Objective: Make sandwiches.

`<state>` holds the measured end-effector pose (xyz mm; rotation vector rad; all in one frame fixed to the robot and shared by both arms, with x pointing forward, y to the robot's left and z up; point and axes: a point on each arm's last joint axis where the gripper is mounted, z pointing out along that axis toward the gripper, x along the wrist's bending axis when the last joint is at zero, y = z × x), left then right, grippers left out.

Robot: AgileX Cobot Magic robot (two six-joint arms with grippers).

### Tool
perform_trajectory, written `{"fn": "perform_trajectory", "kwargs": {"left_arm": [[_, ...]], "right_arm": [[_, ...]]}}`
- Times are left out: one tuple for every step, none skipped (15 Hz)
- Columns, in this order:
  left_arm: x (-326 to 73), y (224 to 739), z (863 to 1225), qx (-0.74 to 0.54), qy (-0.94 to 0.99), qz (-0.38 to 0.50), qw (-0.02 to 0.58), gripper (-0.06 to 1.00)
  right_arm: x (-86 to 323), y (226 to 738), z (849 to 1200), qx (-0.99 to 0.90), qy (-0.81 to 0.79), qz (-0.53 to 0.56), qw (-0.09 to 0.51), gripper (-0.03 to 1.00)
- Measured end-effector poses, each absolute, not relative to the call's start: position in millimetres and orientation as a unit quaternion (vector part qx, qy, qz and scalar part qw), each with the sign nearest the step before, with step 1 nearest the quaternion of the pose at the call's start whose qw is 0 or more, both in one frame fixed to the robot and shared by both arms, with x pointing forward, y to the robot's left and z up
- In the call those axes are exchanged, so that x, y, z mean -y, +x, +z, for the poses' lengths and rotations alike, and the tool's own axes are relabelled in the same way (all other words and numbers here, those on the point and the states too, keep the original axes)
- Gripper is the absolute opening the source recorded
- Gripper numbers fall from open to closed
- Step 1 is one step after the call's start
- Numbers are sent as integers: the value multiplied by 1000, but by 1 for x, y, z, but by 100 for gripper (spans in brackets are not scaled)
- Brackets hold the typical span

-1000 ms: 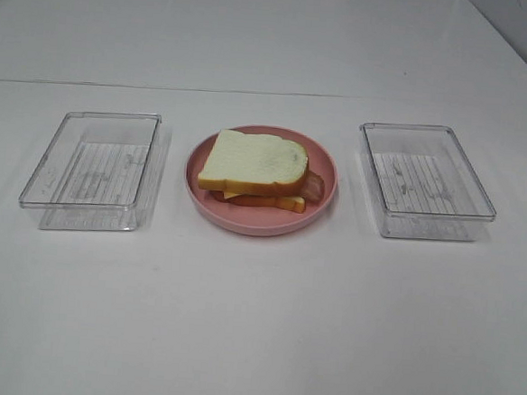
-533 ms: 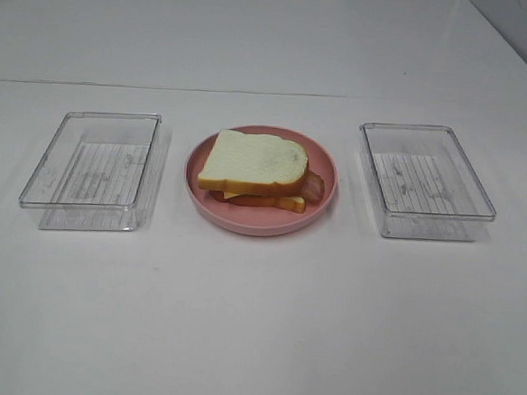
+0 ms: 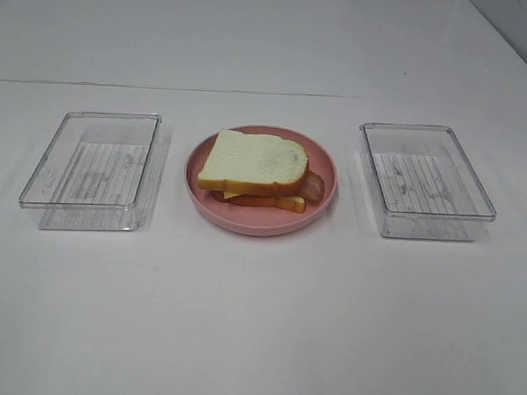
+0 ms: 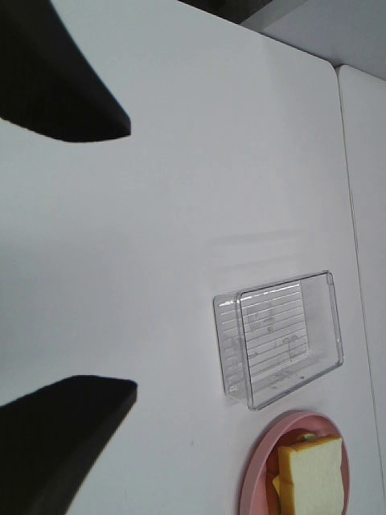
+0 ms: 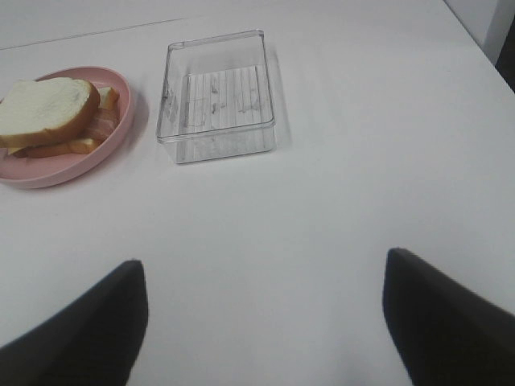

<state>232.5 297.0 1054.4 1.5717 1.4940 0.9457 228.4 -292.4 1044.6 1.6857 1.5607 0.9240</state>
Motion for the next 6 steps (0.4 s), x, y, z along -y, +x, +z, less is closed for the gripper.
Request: {"fn": "perform_trajectory", "kwargs": {"left_arm": [[-297,232,1054,-585,615,370,378,76],[-297,232,1054,-585,615,370,378,76],[-297,232,1054,-585,615,370,378,76],[-297,232,1054,-585,615,370,378,76],[-297,232,1054,-585,615,370,378,76],[-297,232,1054,-585,615,370,378,76]], "right_arm": [[292,228,1045,-596,643,353,327,75],[292,228,1045,-596,643,353,327,75],[292,228,1045,-596,643,353,326,75],[292,228,1045,-596,643,353,326,75],[292,228,1045,-596,643,353,326,75],[292,228,1045,-596,643,353,326,75]]}}
